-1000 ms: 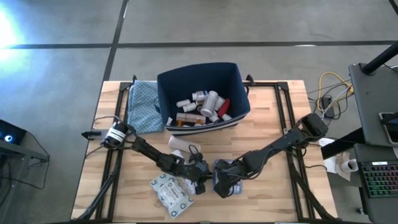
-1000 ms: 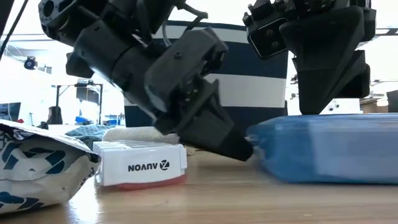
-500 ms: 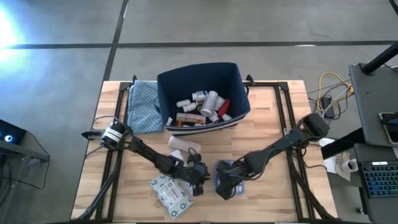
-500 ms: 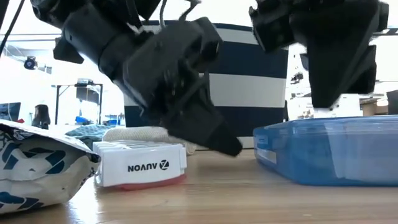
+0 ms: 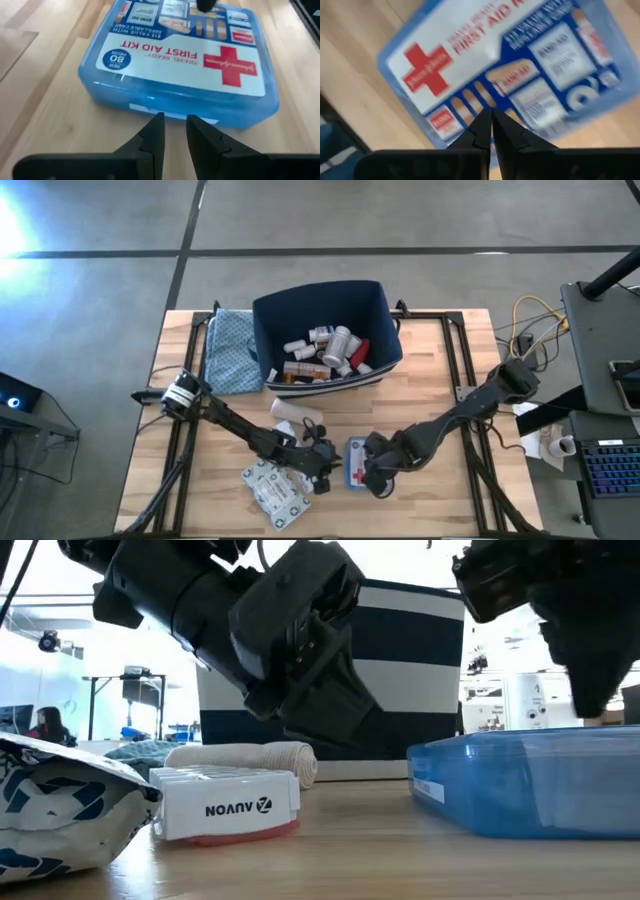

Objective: Pick & place medical supplies in basket/bin
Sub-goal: Put the blue first aid kit into the blue bin

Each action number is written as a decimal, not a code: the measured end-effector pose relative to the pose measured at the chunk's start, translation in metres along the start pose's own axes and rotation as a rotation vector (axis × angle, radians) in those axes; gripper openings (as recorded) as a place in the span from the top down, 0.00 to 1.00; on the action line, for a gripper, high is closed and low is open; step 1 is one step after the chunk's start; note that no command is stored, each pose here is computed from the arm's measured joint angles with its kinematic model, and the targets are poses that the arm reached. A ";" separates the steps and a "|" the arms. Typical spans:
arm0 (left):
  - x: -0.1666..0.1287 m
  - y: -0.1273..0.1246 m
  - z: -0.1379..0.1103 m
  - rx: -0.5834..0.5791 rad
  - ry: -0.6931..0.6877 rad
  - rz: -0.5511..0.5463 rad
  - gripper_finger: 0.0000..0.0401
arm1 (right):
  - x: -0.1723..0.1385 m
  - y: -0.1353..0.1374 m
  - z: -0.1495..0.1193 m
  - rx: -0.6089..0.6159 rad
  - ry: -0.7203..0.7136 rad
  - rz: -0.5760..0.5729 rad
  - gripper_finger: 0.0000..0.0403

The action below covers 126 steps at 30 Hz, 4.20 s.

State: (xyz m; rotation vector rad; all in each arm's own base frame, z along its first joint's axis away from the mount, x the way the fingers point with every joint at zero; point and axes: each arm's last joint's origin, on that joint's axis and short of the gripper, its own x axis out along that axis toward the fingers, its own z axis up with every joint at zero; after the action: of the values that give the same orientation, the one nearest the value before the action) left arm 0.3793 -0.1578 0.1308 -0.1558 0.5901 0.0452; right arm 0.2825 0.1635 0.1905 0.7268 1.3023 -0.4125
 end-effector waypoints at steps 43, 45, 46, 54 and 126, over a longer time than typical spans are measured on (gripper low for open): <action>0.013 -0.009 0.002 -0.074 -0.015 0.043 0.85 | 0.022 0.000 0.005 -0.003 0.030 0.045 0.98; 0.013 -0.011 0.006 -0.060 -0.032 0.041 0.85 | 0.022 0.000 0.005 -0.004 0.030 0.045 0.98; 0.013 -0.011 0.008 -0.053 -0.038 0.039 0.85 | 0.023 0.000 0.005 -0.006 0.032 0.045 0.98; 0.015 -0.008 0.001 -0.045 -0.018 0.041 0.85 | 0.023 0.000 0.005 -0.014 0.029 0.045 0.98; -0.045 0.001 0.043 -0.072 0.001 0.097 0.85 | -0.026 0.009 0.018 0.069 -0.156 -0.024 0.97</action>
State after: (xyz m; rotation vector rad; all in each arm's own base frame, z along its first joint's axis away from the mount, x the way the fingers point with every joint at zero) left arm 0.3657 -0.1497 0.1910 -0.1972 0.5973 0.1604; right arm 0.2949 0.1548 0.2198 0.7224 1.1560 -0.5255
